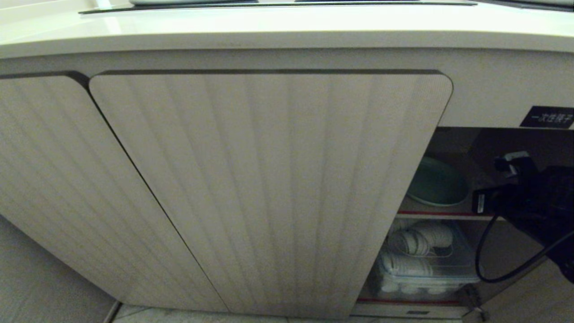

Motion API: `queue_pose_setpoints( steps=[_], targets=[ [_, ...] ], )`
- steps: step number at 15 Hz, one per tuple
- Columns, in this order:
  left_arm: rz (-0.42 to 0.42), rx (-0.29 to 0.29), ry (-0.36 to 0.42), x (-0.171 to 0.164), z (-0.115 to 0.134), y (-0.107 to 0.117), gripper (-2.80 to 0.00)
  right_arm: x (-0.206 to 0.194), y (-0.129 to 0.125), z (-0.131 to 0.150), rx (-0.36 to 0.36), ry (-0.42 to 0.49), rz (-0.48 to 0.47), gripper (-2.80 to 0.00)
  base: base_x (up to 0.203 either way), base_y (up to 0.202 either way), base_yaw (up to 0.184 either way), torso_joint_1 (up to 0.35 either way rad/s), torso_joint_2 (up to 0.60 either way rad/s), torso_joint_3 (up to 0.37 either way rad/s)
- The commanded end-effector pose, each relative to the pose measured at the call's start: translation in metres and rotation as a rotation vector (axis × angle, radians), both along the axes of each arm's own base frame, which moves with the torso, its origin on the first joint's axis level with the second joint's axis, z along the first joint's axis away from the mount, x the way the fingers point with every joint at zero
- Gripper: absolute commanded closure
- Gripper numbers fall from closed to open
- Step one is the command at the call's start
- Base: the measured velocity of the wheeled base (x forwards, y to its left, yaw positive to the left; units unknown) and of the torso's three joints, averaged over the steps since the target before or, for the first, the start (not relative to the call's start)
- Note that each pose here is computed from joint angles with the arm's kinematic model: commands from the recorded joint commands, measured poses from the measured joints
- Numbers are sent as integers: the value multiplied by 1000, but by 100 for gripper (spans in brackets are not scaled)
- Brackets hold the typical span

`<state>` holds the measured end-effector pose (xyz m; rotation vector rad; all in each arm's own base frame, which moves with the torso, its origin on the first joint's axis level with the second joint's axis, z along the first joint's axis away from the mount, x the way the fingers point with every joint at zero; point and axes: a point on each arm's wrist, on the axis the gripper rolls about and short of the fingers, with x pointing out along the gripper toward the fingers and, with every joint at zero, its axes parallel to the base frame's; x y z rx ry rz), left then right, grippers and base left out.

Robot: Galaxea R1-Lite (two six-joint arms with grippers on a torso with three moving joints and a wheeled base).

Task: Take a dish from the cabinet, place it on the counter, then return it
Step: Take the plate from the cabinet

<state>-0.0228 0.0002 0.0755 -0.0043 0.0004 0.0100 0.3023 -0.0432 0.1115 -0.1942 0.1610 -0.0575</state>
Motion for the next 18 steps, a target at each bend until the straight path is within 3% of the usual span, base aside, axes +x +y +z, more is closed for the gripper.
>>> queue_pose_setpoints(
  steps=[1,8,9,18],
  targets=[
    [1,0,0,0,0,0,0,3,0,-4,-1,6,1,0,0,0,0,0,0,0],
    [1,0,0,0,0,0,0,9,-1,-13,-3,-10,1,0,0,0,0,0,0,0],
    [1,0,0,0,0,0,0,10,-1,-14,-4,-19,1,-280,0,0,0,0,0,0],
    [1,0,0,0,0,0,0,15,-3,-18,4,-22,-2,-280,0,0,0,0,0,0]
  ],
)
